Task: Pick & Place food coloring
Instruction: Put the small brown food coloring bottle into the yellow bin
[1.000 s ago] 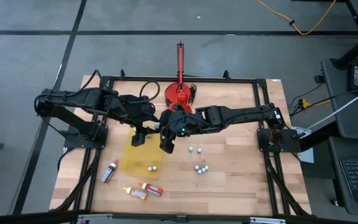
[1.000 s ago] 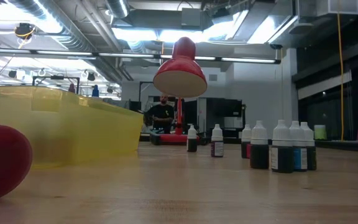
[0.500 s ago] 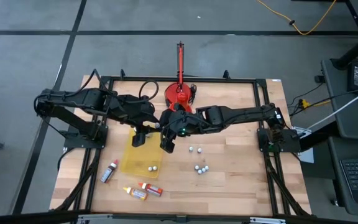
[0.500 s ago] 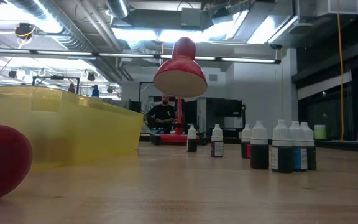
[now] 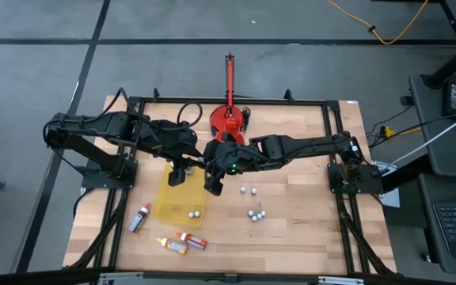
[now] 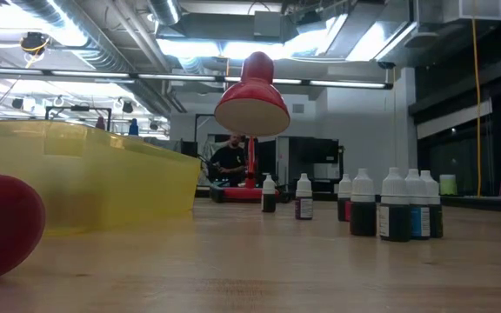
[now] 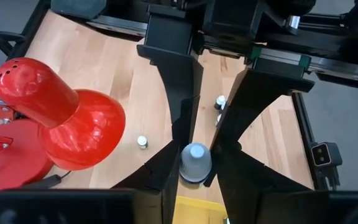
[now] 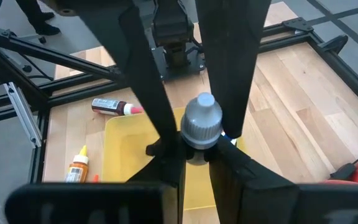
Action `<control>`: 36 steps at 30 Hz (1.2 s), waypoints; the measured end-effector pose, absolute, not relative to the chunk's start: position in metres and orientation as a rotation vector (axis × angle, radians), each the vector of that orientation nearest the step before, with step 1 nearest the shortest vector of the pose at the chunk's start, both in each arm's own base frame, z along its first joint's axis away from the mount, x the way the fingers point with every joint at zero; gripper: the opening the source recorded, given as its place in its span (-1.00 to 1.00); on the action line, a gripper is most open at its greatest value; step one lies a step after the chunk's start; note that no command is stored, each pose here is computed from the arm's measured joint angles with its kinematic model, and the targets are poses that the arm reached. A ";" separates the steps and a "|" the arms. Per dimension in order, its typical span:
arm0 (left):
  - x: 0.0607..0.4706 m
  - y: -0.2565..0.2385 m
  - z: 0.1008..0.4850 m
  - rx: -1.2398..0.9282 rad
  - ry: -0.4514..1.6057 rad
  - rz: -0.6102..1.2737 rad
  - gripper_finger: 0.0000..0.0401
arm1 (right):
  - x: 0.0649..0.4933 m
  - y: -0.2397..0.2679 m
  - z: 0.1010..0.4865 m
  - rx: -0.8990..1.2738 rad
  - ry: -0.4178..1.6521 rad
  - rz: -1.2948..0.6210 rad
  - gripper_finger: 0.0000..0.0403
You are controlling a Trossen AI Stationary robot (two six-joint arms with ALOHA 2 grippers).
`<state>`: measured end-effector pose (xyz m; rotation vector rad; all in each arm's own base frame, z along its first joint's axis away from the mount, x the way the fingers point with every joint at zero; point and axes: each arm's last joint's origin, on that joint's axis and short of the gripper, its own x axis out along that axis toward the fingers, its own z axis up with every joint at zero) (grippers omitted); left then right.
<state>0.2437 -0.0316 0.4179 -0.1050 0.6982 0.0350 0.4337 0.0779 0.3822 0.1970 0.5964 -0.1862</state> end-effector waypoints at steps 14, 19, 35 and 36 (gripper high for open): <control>0.242 -0.032 0.417 -0.107 0.714 0.019 -0.72 | 0.434 0.078 0.381 0.193 0.603 -0.186 -0.54; 0.242 -0.032 0.416 -0.107 0.724 0.011 -0.72 | 0.435 0.078 0.382 0.166 0.589 -0.174 -0.27; 0.221 -0.045 0.409 -0.084 0.830 0.027 -0.73 | 0.431 0.089 0.381 0.212 0.641 -0.046 0.27; 0.218 -0.048 0.408 -0.069 0.824 0.031 -0.73 | 0.430 0.092 0.380 0.215 0.650 -0.037 0.27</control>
